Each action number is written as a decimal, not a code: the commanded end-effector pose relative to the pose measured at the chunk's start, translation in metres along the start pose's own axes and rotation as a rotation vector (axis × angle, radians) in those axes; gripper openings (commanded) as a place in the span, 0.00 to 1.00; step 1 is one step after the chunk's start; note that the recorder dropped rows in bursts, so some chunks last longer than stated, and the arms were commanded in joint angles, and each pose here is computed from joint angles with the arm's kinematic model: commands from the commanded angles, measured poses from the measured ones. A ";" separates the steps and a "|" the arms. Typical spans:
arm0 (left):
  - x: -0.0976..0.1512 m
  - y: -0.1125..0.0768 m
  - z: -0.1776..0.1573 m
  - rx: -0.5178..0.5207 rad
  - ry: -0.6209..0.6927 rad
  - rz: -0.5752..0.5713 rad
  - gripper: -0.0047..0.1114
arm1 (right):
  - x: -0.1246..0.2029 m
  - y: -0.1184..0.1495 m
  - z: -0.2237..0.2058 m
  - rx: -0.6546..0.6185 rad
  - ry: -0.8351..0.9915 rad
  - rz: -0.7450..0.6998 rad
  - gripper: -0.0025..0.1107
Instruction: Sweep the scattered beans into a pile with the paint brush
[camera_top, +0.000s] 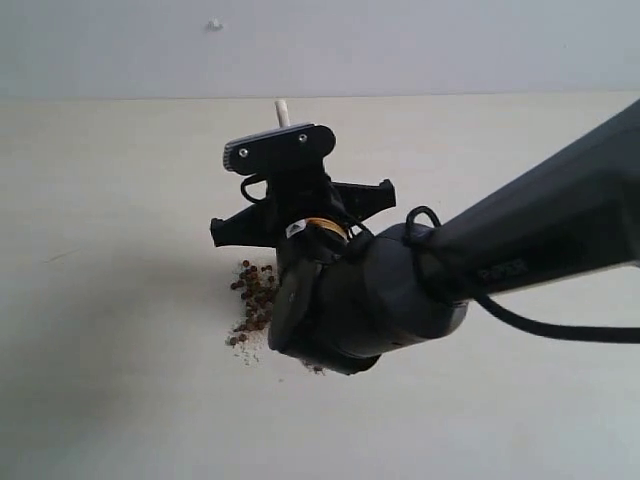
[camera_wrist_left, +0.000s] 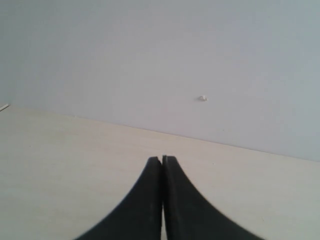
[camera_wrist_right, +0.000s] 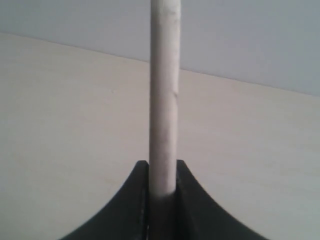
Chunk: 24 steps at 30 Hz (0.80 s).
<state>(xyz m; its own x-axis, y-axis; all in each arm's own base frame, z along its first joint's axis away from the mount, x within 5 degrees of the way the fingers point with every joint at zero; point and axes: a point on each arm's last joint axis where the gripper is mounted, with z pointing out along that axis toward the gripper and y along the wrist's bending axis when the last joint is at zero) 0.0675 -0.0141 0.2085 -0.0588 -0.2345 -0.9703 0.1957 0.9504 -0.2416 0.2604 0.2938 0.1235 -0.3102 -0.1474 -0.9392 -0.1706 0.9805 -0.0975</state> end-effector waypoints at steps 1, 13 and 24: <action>0.000 0.000 -0.001 0.006 -0.003 -0.008 0.04 | 0.000 0.014 0.005 -0.057 0.054 0.032 0.02; 0.000 0.000 -0.001 0.006 -0.003 -0.008 0.04 | -0.038 -0.004 -0.009 0.170 -0.039 -0.071 0.02; 0.000 0.000 -0.001 0.006 -0.003 -0.008 0.04 | -0.035 -0.014 0.010 0.172 -0.070 -0.187 0.02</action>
<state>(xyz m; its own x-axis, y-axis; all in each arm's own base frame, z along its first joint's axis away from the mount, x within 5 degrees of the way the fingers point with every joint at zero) 0.0675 -0.0141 0.2085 -0.0588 -0.2345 -0.9703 0.1957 0.9504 -0.2416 0.2726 0.2885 0.1598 -0.2379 -0.3028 -0.9229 -0.0379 0.9523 -0.3027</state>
